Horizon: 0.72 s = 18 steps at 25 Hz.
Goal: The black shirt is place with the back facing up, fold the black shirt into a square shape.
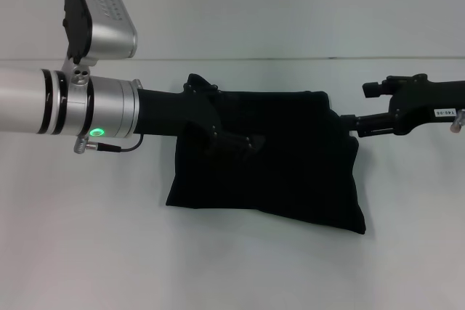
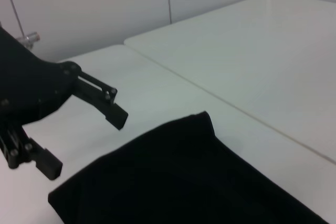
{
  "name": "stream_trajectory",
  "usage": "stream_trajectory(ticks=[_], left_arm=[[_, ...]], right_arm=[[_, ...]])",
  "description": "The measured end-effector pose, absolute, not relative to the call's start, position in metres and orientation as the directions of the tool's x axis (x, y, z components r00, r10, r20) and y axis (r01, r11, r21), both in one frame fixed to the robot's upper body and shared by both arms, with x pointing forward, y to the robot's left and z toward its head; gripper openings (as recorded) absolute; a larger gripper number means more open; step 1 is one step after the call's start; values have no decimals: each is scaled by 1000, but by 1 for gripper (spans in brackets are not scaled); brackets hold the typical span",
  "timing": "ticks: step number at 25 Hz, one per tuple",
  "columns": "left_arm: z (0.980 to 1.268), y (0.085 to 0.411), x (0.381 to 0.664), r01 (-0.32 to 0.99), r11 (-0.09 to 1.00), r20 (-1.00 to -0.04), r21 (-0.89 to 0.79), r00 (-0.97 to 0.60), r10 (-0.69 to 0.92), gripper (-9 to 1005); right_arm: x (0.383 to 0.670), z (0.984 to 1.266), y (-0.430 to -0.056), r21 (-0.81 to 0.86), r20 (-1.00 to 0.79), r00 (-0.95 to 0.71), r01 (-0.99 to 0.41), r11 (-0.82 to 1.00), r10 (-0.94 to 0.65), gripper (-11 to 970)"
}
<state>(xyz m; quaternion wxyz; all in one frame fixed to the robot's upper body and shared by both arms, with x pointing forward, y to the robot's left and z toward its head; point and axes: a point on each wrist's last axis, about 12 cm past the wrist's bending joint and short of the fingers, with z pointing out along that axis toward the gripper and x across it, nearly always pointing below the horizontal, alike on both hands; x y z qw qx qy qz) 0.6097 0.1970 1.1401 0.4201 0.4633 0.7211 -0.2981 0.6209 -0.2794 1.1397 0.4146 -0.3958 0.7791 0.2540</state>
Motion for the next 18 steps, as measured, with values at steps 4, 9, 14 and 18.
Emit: stream_trajectory(ticks=[4,9,14,18], left_arm=[[1140,198,610,918,394,-883,-42,-219,416,946],[1139,199,609,915,401,-882,-53,-231,411,945],[1139,199,609,914,401,-881,-58,-235,410,945],[1139,200,609,914,402,-881,-58,-236,410,945]], right_arm=[[623,1140,-276,65,-841,-344,-830,554,-418,935],[623,1141,-275,65,-841,-343,-831,552,-417,932],[623,1140,-275,63,-838,-345,-831,553,-423,932],[623,1140,-275,63,-837,-346,-830,554,-423,932]])
